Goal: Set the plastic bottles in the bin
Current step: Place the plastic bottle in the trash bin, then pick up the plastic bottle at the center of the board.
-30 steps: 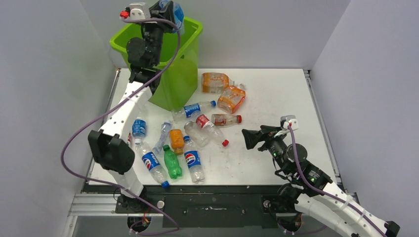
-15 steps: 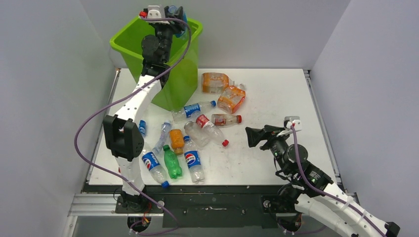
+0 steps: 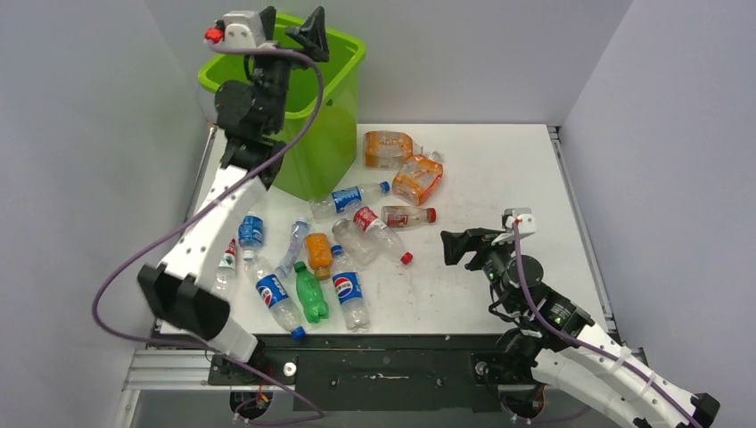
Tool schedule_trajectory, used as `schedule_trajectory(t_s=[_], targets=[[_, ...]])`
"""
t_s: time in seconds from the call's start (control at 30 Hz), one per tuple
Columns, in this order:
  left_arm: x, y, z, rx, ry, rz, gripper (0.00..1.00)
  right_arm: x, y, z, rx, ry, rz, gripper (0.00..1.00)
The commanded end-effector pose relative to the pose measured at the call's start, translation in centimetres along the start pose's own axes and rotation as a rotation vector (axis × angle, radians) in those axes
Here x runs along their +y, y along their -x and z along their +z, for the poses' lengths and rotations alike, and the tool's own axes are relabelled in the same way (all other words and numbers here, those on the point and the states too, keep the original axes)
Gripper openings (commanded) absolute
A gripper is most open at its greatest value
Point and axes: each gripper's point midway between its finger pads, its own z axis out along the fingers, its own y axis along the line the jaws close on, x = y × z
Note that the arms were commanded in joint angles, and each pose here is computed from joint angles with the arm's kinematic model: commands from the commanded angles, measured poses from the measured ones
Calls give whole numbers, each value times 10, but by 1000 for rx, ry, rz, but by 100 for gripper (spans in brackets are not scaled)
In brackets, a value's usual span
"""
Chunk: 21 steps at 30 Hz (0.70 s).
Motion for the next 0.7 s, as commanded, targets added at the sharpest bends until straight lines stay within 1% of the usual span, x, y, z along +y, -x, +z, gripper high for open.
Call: schedule_trajectory(t_s=[0.0,0.07,0.13,0.2,0.27,0.3,0.37,0.43,0.47,0.57,0.67], targets=[[-42,90,-64,-20,-90,-112,96,-2,10,3,-31,-43,14,90],[-53,75,-101,110,-122,-131,96,-2,5,5,-13,-51,19,90],[-57,44,-144,270,-137,-153,96,4,-3,9,29,-27,3,90],[-56,13,-188,433,-157,-160,96,13,-17,15,101,5,-28,90],[-52,-17,-237,587,-199,-143,96,20,-32,22,163,29,-47,90],[-47,-26,-260,625,-232,-100,96,22,-40,25,192,34,-50,90],[-37,-37,-300,658,-245,-100,96,24,-63,32,255,40,-57,90],[-33,-46,-334,661,-281,-117,96,24,-85,38,295,47,-53,91],[-34,-43,-348,638,-309,-141,96,24,-94,42,302,50,-45,92],[-38,-55,-374,619,-352,-222,96,25,-112,53,312,61,-51,93],[-39,-65,-384,599,-354,-275,96,26,-124,63,323,85,-81,93]])
